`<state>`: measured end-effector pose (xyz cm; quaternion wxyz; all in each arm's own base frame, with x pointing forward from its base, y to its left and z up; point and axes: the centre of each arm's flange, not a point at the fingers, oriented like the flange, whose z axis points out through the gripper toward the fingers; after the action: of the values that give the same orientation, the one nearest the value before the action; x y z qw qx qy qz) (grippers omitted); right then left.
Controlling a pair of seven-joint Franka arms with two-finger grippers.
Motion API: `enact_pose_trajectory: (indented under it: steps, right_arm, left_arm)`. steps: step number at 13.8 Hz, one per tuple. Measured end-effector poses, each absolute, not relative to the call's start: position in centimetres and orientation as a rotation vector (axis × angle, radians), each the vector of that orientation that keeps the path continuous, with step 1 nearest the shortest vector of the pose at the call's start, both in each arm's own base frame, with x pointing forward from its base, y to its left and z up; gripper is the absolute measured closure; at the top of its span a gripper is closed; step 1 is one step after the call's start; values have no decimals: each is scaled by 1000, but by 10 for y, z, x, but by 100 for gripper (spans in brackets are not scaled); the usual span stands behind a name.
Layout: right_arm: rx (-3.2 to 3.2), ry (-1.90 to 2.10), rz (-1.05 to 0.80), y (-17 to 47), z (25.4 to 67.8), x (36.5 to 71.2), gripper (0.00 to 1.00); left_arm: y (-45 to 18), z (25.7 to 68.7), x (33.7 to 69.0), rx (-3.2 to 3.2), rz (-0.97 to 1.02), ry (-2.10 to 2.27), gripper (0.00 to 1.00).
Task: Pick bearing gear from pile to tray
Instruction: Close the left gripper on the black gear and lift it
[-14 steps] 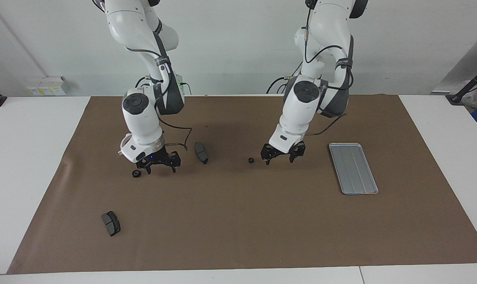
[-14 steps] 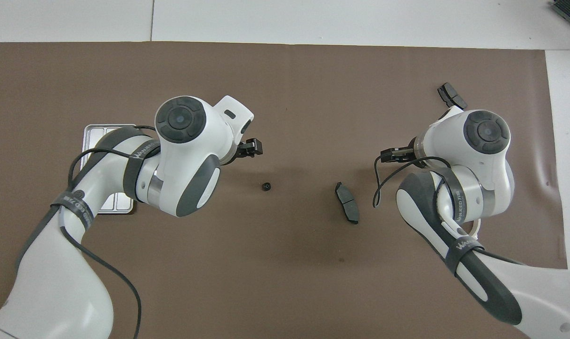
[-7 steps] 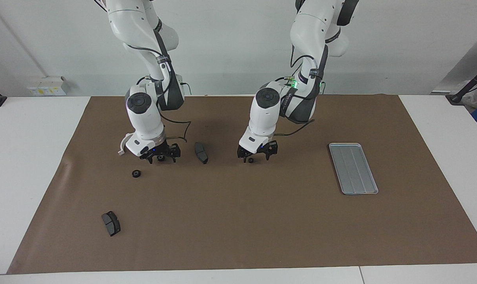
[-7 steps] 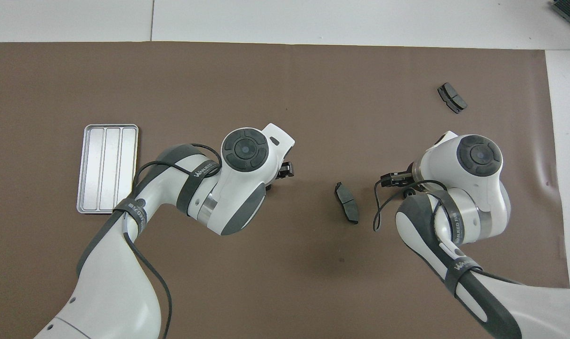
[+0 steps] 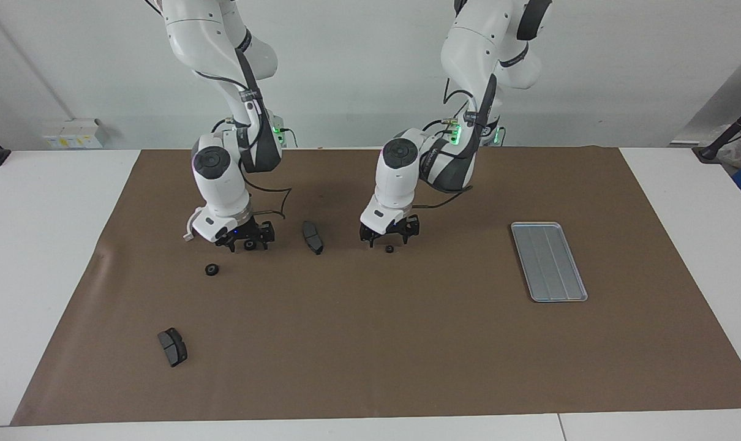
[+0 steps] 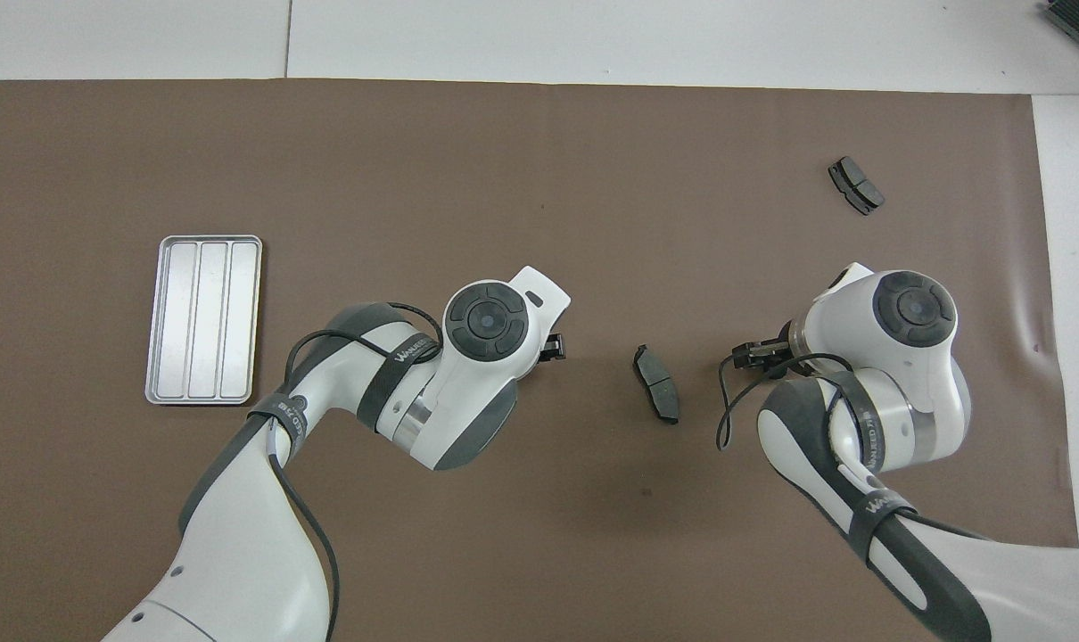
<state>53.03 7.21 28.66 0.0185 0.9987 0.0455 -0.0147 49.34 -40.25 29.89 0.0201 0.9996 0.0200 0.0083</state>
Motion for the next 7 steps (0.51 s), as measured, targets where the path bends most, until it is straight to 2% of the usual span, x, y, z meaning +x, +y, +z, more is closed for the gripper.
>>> enact_pose_trajectory:
  steps: [1, 2, 5, 6, 7]
  right_arm:
    - [3101, 145, -49, 72, 286, 529, 20]
    - [3100, 145, -54, 72, 285, 528, 25]
    - [3099, 147, -68, 71, 282, 523, 28]
    - [3099, 148, -65, 71, 282, 522, 30]
    - [3099, 149, -65, 71, 283, 521, 31]
  left_arm:
    - [-402, 298, 493, 3098, 31, 63, 2]
    - [-403, 298, 493, 3095, 35, 64, 7]
    - [-404, 300, 495, 3075, 70, 65, 13]
    - [-404, 299, 495, 3072, 75, 65, 20]
    - [-403, 297, 494, 3071, 76, 65, 20]
